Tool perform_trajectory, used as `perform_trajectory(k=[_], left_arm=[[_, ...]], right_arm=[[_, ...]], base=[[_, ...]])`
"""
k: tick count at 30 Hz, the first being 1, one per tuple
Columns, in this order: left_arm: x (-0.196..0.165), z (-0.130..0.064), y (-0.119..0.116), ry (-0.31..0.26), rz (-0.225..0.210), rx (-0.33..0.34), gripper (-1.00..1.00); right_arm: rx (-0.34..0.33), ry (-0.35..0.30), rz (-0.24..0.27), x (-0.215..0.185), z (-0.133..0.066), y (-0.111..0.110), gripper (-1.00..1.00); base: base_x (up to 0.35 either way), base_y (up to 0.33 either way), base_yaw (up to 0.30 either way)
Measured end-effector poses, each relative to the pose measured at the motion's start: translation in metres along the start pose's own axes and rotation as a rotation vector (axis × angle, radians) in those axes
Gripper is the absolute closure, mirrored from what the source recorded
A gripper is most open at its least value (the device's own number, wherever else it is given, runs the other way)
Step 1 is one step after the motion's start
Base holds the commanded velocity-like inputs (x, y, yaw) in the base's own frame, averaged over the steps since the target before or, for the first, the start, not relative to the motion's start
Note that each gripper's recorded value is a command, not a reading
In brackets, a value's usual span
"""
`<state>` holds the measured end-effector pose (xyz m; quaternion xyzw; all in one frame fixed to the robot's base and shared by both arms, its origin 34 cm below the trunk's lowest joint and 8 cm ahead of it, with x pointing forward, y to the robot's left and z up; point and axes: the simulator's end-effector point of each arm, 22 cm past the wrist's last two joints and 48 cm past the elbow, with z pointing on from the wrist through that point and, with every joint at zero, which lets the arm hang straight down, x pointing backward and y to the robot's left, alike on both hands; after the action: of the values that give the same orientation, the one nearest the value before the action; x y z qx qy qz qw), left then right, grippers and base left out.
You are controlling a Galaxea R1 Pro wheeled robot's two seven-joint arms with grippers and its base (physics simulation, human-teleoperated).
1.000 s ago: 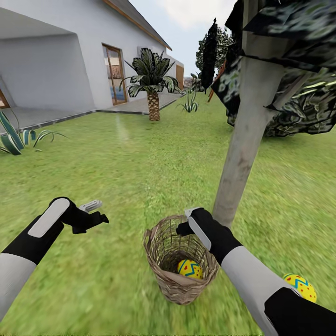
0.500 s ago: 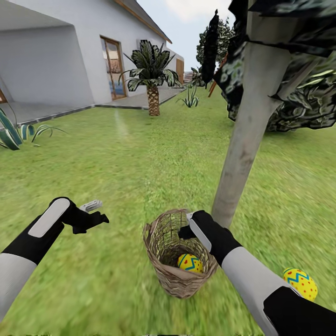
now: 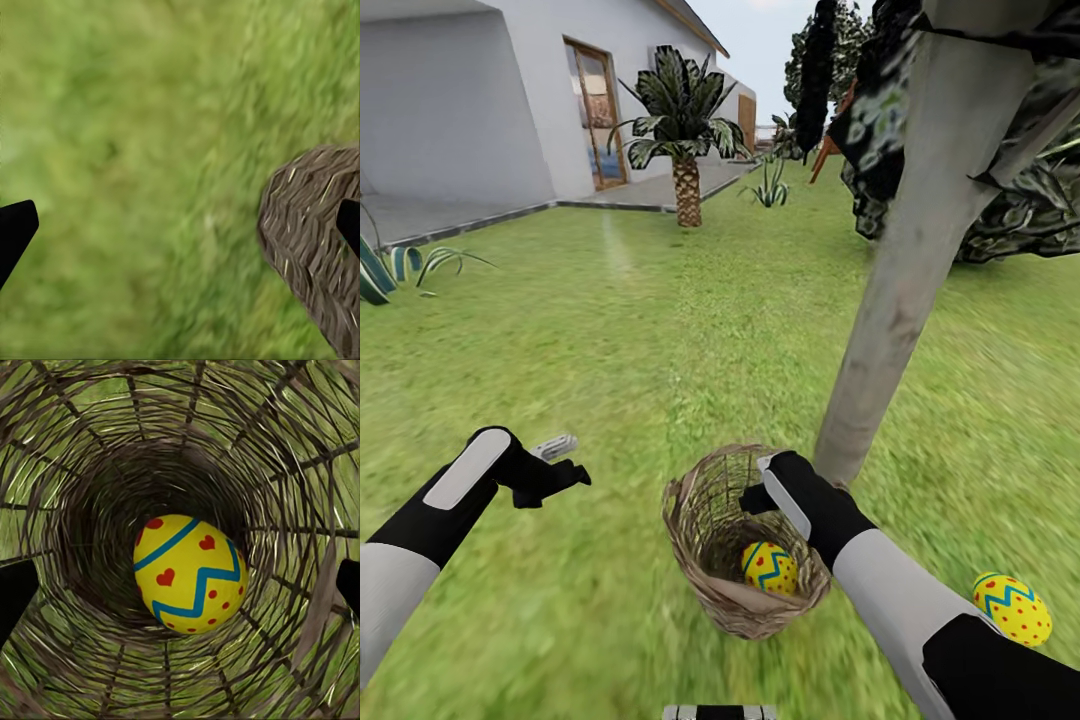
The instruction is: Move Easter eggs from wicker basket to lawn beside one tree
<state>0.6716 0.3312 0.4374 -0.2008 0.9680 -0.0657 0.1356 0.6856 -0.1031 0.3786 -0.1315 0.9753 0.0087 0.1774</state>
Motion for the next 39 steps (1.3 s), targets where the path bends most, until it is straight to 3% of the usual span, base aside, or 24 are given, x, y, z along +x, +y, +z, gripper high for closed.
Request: perform_trajectory(k=[10, 19, 28, 34, 39], left_arm=[[0.01, 0.024, 0.006, 0.043, -0.004, -0.014, -1.0], [0.021, 0.045, 0.006, 0.079, -0.004, -0.021, -1.0], [0.032, 0.066, 0.008, 0.115, -0.005, -0.031, -1.0], [0.038, 0.079, 0.012, 0.138, -0.007, -0.041, -1.0], [0.044, 0.09, 0.015, 0.157, -0.009, -0.048, -1.0]], right_arm=[[-0.007, 0.048, 0.006, 0.017, 0.024, 0.001, -1.0], [0.012, 0.186, 0.016, 0.073, 0.062, -0.006, -1.0], [0.026, 0.176, 0.026, 0.086, 0.089, -0.01, -1.0], [0.084, 0.183, -0.153, 0.099, 0.101, -0.01, -1.0], [0.092, 0.193, -0.195, 0.106, 0.11, -0.009, -1.0]], base=[[0.13, 0.0, 0.0], [0.001, 0.0, 0.0], [0.0, 0.0, 0.0], [0.0, 0.0, 0.0], [0.0, 0.0, 0.0]])
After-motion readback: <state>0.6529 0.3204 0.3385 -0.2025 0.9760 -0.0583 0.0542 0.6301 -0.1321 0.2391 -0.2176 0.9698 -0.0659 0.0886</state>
